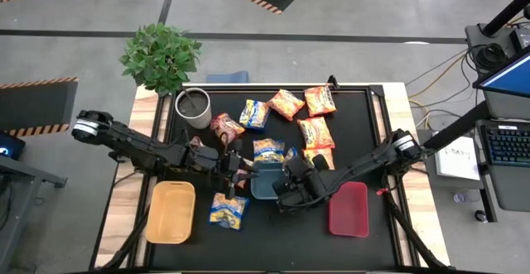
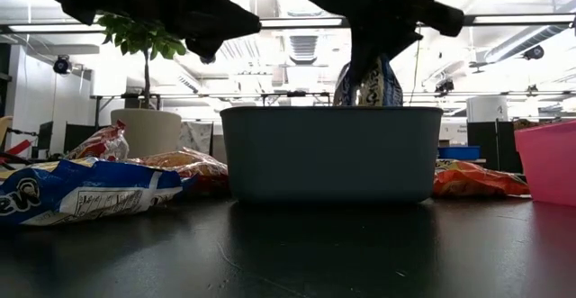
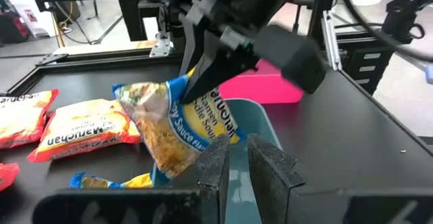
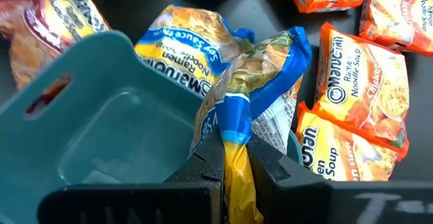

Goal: Sort Maruchan noodles
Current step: Put the top right blue noodle pack into the blue bin

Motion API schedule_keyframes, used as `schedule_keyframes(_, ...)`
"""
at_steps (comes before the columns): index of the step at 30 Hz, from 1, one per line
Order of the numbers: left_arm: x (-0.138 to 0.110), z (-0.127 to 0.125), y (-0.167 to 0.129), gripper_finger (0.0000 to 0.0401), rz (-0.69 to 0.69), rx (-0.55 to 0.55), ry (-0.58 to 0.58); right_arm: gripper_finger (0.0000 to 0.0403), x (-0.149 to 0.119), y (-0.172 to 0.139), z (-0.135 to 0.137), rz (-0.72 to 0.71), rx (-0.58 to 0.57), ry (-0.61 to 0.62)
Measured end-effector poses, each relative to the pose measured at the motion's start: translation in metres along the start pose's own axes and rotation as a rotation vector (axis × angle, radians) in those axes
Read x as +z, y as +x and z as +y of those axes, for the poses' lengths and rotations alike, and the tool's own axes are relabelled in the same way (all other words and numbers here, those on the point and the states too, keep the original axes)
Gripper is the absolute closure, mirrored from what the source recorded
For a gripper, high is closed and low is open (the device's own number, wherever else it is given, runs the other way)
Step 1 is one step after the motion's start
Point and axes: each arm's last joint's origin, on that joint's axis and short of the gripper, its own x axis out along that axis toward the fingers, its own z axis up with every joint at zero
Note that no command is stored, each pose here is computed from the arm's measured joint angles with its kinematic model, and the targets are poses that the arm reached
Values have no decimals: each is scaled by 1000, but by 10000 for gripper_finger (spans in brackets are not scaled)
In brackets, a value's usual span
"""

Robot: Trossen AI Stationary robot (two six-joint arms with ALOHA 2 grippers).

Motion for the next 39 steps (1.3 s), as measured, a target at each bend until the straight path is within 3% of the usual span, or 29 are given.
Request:
schedule_keyframes(10,0,0,0,363,-3,-2,0,381,-4,2,1,58,-3,-21)
schedule_keyframes(23,-1,-4,-1,363,1,-16,3,350,-4,2,1,60,-3,-24)
schedule_keyframes(39,-7,-4,-1,363,32,-17,-12,349,10,-17,-3,129,90,-174)
